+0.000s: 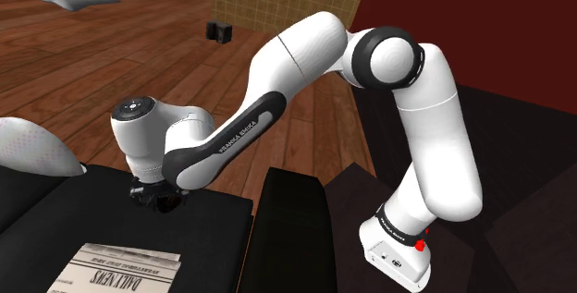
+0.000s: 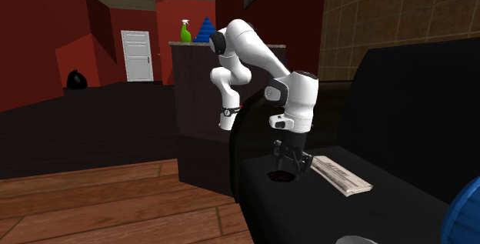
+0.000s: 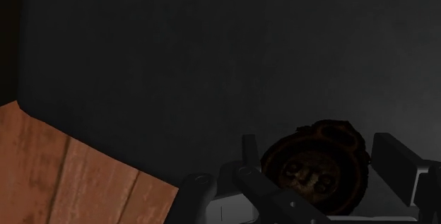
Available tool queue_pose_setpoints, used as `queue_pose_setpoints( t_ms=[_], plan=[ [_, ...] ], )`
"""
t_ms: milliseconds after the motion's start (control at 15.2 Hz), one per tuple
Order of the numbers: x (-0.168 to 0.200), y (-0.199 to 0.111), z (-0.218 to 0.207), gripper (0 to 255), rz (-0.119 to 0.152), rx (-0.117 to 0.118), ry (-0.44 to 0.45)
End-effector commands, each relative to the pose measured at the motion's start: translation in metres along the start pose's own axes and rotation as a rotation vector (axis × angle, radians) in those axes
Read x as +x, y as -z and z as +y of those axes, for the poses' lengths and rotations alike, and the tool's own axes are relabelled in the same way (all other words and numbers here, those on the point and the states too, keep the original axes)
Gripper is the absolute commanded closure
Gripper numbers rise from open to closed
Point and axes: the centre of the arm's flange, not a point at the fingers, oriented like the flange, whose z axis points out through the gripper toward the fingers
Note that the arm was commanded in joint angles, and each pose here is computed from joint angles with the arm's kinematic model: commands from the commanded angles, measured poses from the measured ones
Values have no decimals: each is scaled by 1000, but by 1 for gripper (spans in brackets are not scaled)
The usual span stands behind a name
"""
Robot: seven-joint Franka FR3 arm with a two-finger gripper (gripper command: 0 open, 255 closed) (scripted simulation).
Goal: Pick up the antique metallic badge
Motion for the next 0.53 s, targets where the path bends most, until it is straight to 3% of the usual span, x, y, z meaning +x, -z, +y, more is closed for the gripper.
queue_pose_setpoints(
  t_ms=[0, 462],
  plan=[
    [1, 10, 1, 255, 0, 0, 0],
    [3, 47, 4, 255, 0, 0, 0]
  ],
)
